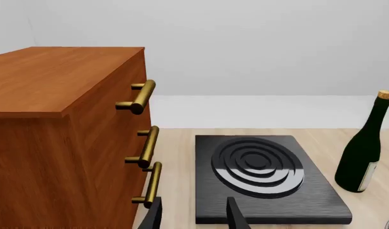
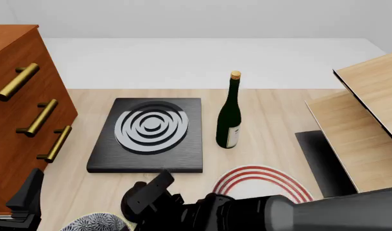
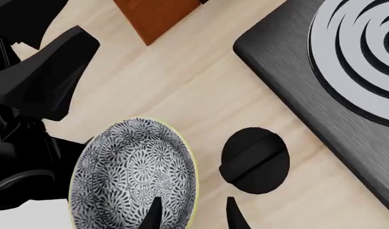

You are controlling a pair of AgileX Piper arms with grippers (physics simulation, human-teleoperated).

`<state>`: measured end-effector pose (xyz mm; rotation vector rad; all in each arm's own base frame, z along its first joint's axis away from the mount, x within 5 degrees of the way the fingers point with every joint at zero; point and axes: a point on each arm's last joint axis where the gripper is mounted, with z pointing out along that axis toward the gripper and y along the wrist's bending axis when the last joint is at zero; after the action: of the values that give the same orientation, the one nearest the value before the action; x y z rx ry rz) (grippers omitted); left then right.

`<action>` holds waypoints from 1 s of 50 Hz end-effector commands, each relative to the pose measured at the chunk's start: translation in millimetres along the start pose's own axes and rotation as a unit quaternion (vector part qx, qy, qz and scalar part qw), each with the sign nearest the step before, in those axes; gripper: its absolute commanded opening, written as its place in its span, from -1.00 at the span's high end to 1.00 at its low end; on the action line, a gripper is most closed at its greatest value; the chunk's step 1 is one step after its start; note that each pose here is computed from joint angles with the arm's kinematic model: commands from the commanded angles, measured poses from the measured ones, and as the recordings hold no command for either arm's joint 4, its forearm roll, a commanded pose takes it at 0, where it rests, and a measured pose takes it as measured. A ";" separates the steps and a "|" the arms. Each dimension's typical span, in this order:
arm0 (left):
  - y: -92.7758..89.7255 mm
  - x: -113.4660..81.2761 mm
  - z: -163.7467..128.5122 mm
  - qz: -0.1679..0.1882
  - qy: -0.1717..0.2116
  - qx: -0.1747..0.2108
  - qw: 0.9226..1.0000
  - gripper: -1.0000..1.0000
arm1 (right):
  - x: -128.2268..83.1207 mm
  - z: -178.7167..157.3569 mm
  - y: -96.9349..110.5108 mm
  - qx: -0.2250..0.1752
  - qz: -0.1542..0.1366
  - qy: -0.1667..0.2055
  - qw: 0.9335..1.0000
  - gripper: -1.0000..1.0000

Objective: Pick up the akita bowl and put it on the plate.

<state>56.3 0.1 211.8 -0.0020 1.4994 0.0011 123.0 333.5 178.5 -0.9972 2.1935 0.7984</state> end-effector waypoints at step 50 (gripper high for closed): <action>0.1 0.5 0.0 0.000 0.003 -0.001 1.000 -1.00 | 48.9 43.5 0.2 -0.014 0.052 0.015 0.998 1.00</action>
<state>56.3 0.2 211.3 -0.0025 1.5044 0.0020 112.5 344.8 132.8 -0.8702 2.2597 0.8962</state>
